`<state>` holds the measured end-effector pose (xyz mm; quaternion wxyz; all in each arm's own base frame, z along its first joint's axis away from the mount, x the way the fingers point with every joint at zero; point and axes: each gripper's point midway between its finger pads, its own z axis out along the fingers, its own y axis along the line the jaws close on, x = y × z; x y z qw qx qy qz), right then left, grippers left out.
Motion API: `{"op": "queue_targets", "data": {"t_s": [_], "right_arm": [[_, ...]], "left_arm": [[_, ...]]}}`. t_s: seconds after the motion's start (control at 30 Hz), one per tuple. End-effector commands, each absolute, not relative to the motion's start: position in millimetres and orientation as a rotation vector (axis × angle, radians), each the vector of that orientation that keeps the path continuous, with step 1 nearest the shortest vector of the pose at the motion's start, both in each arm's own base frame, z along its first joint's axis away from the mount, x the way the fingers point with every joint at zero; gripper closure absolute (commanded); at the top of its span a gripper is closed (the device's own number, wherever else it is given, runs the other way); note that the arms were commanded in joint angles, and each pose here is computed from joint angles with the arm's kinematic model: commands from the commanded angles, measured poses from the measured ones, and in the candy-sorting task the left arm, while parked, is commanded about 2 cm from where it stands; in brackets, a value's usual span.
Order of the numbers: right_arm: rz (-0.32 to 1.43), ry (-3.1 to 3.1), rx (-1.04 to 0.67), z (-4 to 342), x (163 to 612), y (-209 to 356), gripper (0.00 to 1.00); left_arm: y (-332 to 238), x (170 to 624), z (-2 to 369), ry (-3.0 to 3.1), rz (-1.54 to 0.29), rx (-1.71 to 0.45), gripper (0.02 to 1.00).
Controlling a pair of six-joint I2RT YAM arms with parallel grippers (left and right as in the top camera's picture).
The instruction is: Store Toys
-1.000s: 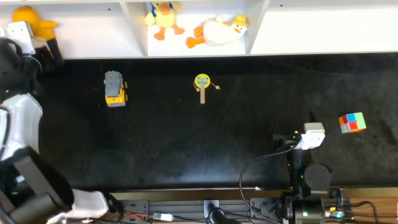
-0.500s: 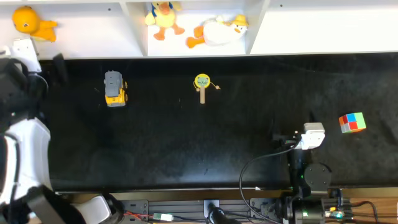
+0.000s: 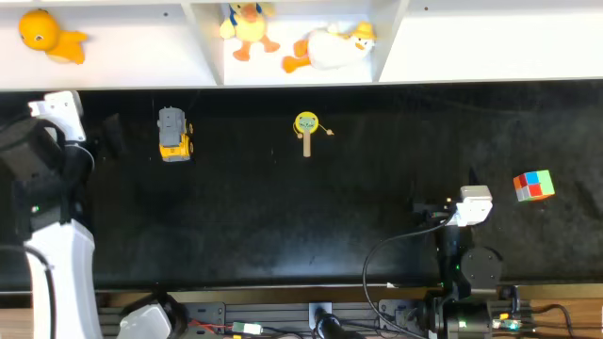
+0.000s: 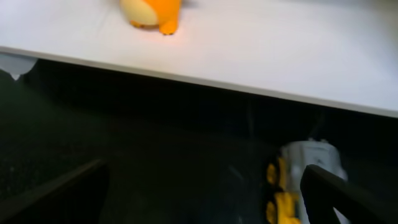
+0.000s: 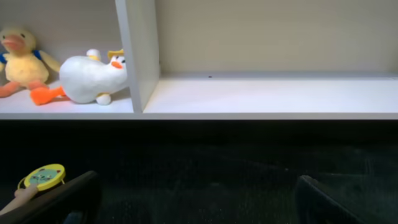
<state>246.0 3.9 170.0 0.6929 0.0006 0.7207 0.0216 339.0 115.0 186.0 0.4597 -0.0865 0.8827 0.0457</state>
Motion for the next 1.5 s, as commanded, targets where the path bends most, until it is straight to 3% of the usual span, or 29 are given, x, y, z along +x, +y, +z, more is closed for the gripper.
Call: {"op": "queue_targets", "data": {"t_s": [0.03,0.5,0.93,1.5], "right_arm": [[0.057,1.600,-0.002,172,246,5,0.005],[0.056,1.600,-0.002,172,246,5,0.007],[0.056,1.600,-0.002,172,246,5,0.005],[0.056,1.600,-0.002,172,246,5,0.005]], "left_arm": [[96,330,198,2.151,0.076,-0.195,0.020],[38,317,170,2.266,-0.004,-0.260,0.023],[10,295,137,2.449,-0.018,-0.166,0.047],[16,332,92,2.508,0.034,-0.179,0.051]]}}
